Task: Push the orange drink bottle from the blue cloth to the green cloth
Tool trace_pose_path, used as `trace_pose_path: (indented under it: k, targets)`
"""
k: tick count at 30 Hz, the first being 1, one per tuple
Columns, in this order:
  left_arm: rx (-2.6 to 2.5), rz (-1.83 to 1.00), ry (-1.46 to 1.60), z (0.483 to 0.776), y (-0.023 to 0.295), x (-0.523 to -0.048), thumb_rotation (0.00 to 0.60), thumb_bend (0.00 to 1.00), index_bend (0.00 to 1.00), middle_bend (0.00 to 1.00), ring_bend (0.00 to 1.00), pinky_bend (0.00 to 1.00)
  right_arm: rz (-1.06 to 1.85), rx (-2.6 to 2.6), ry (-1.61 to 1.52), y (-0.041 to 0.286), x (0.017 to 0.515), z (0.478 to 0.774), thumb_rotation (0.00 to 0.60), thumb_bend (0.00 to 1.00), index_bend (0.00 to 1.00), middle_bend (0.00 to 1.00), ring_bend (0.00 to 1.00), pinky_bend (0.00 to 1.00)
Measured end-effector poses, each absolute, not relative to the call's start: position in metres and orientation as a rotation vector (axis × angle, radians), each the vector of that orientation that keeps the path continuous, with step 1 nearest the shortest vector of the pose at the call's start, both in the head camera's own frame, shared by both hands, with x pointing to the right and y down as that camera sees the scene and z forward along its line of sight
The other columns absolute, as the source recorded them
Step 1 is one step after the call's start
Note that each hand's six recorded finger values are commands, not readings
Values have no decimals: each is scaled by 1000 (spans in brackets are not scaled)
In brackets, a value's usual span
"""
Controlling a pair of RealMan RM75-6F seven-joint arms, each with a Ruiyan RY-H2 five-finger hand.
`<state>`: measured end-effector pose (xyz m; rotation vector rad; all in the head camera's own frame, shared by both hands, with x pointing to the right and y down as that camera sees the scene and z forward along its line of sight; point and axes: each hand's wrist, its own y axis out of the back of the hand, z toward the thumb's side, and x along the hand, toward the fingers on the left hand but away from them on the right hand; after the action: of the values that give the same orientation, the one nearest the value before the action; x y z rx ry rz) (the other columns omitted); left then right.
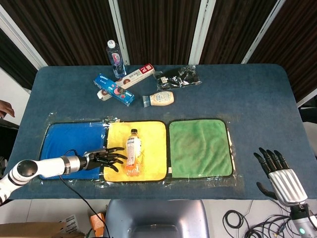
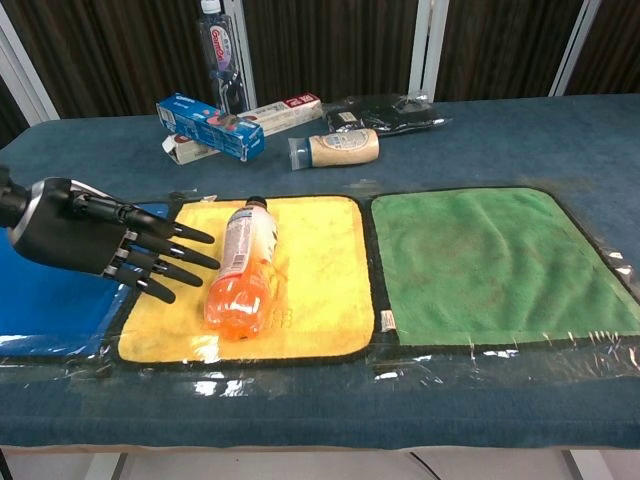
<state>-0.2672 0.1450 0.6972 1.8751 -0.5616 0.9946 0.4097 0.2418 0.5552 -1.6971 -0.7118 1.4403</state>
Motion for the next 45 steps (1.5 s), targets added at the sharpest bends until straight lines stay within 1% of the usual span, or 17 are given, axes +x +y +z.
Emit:
trace_pose_path:
  k: [11, 17, 24, 31, 38, 45]
  targets:
    - [1898, 996, -550, 699, 144, -253, 600, 503, 0, 170, 141, 339, 1439, -1698, -713, 242, 410, 554, 600, 236, 0, 0, 0, 0]
    - [1900, 973, -544, 699, 138, -240, 600, 504, 0, 151, 122, 320, 1441, -1702, -709, 241, 410, 555, 600, 236, 0, 0, 0, 0]
    - [1894, 974, -536, 702, 133, -232, 600, 515, 0, 107, 95, 312, 1432, -1702, -723, 241, 411, 552, 600, 236, 0, 0, 0, 0]
    - [1865, 973, -524, 708, 132, -223, 600, 516, 0, 102, 91, 312, 1431, -1707, -721, 240, 412, 551, 600, 237, 0, 0, 0, 0]
    - [1858, 953, -500, 707, 131, -207, 600, 516, 0, 102, 90, 312, 1427, -1711, -725, 240, 413, 549, 600, 236, 0, 0, 0, 0]
    - [1854, 970, -526, 720, 125, -194, 600, 515, 0, 102, 90, 312, 1415, -1724, -734, 242, 413, 547, 600, 236, 0, 0, 0, 0]
